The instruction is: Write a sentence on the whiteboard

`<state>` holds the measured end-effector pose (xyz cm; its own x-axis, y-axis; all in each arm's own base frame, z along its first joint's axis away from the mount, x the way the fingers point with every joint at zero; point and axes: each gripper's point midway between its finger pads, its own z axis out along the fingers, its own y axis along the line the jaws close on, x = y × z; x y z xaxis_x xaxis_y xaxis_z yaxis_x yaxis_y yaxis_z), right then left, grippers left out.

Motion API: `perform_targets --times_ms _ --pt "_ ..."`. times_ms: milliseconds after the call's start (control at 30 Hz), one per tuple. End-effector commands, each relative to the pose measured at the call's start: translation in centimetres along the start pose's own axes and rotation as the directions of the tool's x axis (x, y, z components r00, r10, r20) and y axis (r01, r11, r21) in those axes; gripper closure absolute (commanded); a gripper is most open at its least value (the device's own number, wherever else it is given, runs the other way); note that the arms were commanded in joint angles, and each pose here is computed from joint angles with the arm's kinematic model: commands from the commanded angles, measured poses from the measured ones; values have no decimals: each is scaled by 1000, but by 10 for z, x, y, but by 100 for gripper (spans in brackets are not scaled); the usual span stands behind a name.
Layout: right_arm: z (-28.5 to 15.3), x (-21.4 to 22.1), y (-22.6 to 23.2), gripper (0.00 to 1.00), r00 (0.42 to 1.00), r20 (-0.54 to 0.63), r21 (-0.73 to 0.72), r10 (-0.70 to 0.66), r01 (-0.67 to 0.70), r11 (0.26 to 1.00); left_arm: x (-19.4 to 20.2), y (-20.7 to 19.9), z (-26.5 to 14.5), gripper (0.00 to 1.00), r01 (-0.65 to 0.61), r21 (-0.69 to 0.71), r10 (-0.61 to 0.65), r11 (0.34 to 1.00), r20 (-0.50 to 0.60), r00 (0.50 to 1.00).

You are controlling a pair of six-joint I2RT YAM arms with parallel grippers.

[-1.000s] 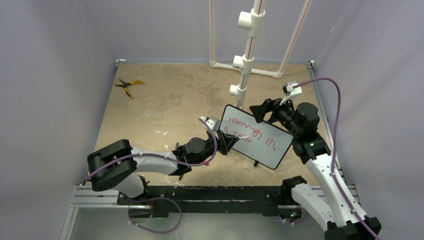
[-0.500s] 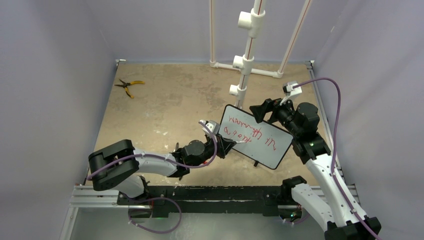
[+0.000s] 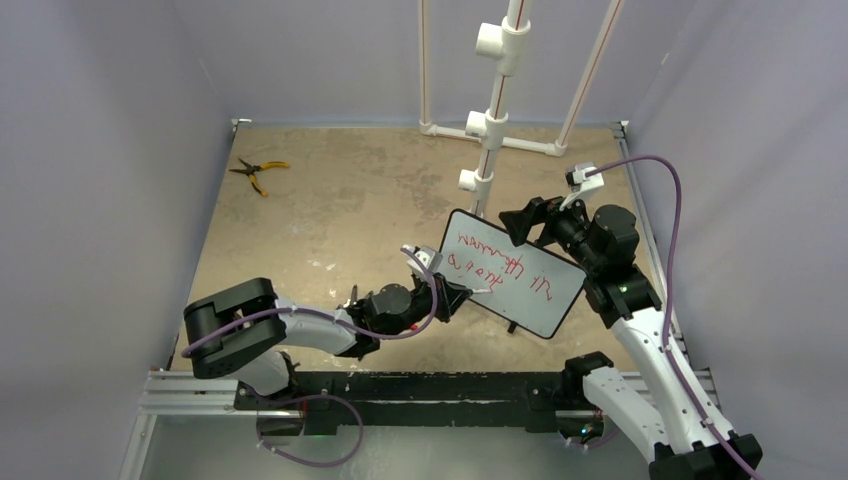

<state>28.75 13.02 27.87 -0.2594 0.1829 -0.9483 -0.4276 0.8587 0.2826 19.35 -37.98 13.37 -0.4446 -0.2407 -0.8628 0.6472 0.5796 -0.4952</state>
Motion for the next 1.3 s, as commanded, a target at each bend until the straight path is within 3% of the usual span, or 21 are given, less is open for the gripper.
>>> perform_targets --times_ms 0,600,1267 --pt "0 -8 1 5 999 27 2 -19 19 1000 -16 -18 7 100 37 55 -40 998 57 998" --pt "0 -8 1 5 999 30 0 -19 19 1000 -59 -48 20 100 7 109 -23 994 145 989" --pt "0 -8 1 5 999 30 0 -18 18 1000 -27 -27 13 100 26 62 -30 998 74 997"
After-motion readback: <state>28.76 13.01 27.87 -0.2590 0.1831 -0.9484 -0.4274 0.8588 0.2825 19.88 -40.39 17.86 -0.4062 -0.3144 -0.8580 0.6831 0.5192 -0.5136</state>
